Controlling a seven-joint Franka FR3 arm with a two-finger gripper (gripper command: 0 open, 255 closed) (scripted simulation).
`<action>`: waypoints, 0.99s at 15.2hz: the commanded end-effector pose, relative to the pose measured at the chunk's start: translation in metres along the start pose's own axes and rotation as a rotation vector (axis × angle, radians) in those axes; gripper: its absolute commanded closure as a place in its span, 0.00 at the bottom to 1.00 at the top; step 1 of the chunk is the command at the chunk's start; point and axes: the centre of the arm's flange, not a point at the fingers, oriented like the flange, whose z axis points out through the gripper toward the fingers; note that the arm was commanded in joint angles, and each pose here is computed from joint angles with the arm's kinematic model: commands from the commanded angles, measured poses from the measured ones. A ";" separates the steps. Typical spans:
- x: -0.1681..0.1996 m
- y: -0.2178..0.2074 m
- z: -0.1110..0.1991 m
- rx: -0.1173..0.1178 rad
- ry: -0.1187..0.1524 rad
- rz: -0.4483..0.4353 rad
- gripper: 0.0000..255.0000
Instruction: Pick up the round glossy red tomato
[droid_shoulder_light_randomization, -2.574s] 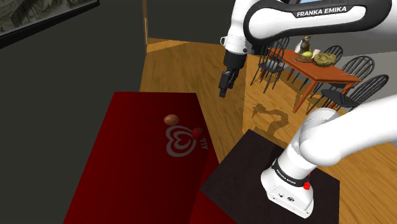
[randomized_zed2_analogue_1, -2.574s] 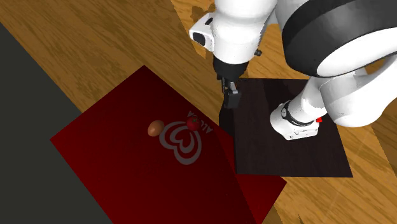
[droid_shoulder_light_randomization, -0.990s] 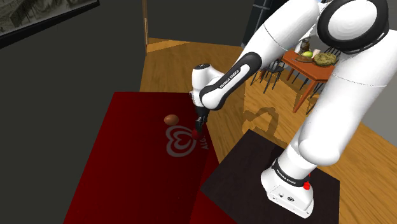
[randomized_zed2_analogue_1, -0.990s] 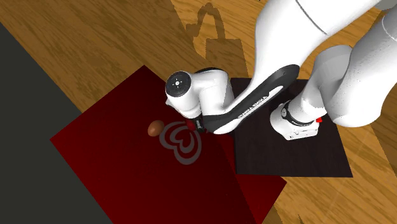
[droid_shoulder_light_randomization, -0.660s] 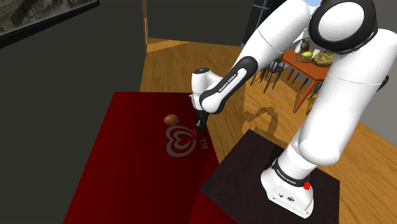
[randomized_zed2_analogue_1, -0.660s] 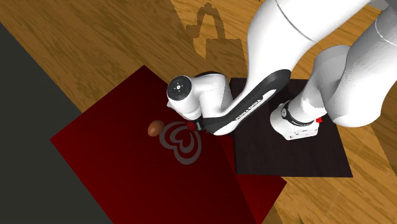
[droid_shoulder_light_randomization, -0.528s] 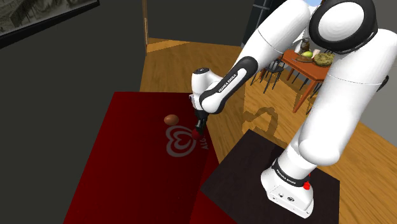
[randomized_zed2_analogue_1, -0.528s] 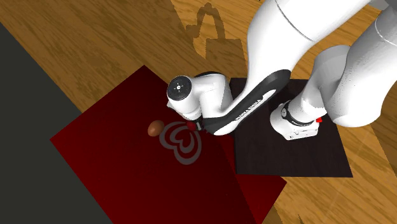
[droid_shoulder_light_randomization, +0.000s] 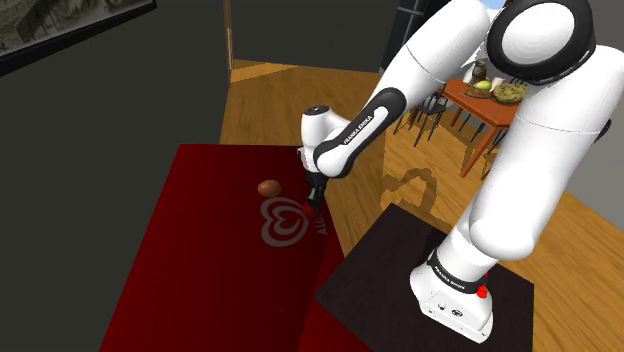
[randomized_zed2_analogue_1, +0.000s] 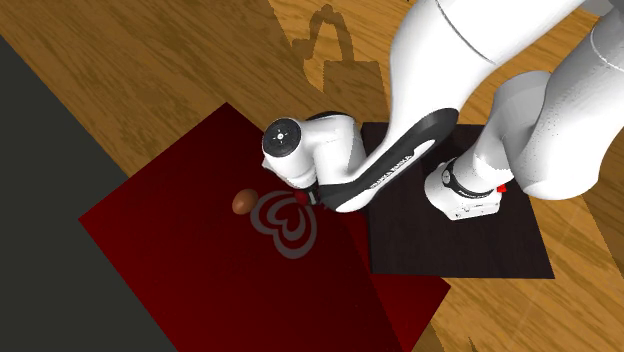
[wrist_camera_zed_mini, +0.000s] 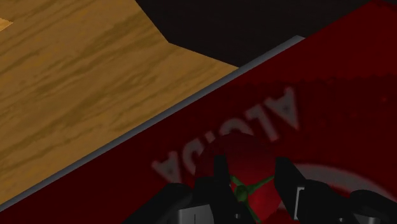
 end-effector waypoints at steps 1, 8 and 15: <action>-0.001 0.000 -0.008 0.000 0.000 0.000 1.00; -0.007 0.002 -0.044 0.000 0.000 0.000 1.00; -0.012 0.003 -0.076 0.000 0.000 0.000 1.00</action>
